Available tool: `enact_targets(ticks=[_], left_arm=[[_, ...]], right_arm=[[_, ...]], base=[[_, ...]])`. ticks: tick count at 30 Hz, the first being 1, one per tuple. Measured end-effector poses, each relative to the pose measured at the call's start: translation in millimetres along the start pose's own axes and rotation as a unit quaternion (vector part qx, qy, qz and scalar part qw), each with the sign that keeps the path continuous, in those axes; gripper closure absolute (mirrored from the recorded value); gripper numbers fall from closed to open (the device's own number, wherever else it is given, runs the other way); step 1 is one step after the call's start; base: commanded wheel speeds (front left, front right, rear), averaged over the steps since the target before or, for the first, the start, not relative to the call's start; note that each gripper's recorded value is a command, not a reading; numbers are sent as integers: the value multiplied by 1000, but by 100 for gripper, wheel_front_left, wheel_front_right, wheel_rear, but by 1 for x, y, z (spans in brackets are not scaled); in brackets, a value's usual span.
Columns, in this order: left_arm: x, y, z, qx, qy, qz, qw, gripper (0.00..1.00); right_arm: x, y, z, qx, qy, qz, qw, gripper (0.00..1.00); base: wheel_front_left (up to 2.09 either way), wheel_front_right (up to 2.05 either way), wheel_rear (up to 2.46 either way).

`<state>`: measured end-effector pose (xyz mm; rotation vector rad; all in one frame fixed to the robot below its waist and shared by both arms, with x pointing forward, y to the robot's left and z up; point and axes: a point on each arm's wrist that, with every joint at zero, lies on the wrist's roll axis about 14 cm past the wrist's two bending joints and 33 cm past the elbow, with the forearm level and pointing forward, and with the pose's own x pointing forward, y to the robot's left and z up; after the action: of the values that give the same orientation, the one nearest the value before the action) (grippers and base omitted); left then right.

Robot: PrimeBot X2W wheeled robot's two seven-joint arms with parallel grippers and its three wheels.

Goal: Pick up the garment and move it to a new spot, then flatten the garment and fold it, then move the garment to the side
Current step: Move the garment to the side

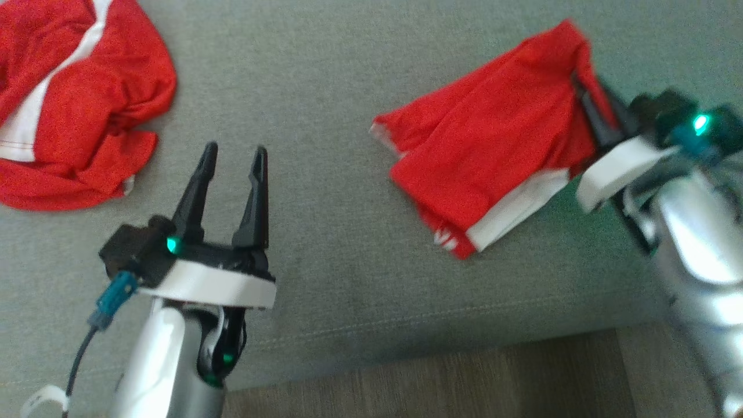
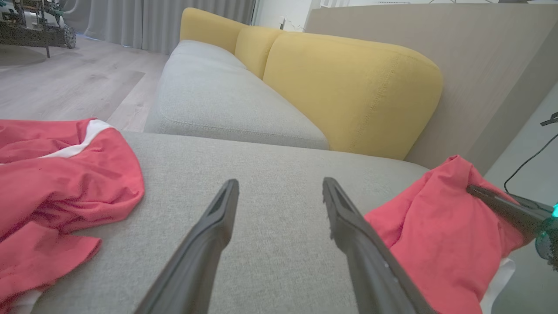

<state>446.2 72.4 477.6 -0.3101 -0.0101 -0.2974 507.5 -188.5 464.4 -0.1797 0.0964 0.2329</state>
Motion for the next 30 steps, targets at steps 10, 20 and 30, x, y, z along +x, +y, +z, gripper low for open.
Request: enact_targets(ticks=[10, 20, 30], left_arm=[[54, -15, -12, 0, -18, -53, 998, 0], [80, -34, -56, -15, 9, -97, 995, 0], [83, -37, -72, -22, 20, -105, 994, 0]], right_arm=[[35, -125, 23, -76, 10, -92, 993, 100], [14, -206, 21, -44, 10, -201, 979, 100], [1, -228, 13, -38, 11, -255, 966, 54]], base=[[0, 0, 0], [0, 0, 0], [0, 0, 0]])
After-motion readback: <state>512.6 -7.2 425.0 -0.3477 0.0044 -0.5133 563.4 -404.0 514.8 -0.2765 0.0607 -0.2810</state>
